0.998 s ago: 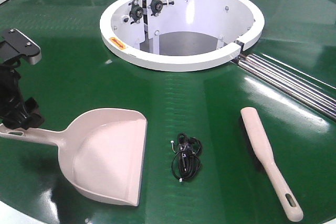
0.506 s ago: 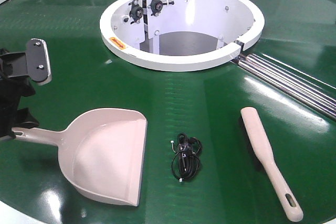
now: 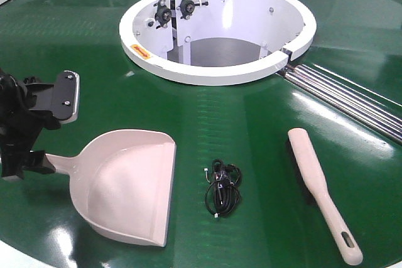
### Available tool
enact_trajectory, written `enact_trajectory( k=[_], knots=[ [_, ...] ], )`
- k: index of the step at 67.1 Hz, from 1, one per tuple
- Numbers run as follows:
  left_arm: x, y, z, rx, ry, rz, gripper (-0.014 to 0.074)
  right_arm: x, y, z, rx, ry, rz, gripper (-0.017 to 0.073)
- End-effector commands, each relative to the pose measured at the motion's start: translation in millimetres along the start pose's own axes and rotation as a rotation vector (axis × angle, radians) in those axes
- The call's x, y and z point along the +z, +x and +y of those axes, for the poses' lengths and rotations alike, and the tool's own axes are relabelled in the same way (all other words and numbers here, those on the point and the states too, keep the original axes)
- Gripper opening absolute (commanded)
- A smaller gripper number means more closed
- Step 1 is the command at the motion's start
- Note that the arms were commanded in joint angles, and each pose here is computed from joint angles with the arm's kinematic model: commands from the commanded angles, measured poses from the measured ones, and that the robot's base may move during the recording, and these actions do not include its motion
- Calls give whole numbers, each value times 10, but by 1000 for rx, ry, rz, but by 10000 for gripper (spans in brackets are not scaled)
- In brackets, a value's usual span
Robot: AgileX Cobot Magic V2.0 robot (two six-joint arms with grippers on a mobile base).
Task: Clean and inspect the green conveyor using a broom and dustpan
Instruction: 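Reach the left gripper to the pink dustpan handle and grasp it, then hold the dustpan steady on the belt with the left gripper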
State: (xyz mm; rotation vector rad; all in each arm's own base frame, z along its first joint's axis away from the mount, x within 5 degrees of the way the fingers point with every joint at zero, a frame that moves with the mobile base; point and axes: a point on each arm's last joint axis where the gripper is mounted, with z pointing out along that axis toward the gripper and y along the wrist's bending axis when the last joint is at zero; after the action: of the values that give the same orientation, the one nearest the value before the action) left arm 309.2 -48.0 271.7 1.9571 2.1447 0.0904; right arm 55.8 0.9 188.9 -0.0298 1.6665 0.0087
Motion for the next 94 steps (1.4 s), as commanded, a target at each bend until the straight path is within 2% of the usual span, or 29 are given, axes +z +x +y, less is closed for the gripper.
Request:
enact_trajectory(
  k=[1, 12, 20, 35, 58, 65, 79, 86, 94],
  knots=[
    [-104, -36, 29, 42, -33, -5, 585, 5, -6, 0, -10, 3, -64, -9],
    [-12, -22, 31, 101, 16, 12, 583, 5, -6, 0, -10, 3, -64, -9],
    [86, -49, 46, 119, 42, 15, 583, 5, -6, 0, -10, 3, -64, -9],
    [214, -33, 119, 129, 24, 34, 583, 5, -6, 0, -10, 3, -64, -9],
    [488, -9, 157, 130, 97, 58, 559, 5, -6, 0, -10, 3, -64, -9],
    [510, 9, 157, 141, 108, 77, 467, 5, -6, 0, -10, 3, -64, -9],
    [509, 16, 154, 145, 112, 85, 131, 5, -6, 1, -10, 3, -65, -9],
    [476, 13, 138, 145, 117, 85, -1, 5, -6, 1, -10, 3, -65, -9],
    [386, 7, 125, 145, 96, 79, -8, 5, -6, 1, -10, 3, -65, -9]
  ],
)
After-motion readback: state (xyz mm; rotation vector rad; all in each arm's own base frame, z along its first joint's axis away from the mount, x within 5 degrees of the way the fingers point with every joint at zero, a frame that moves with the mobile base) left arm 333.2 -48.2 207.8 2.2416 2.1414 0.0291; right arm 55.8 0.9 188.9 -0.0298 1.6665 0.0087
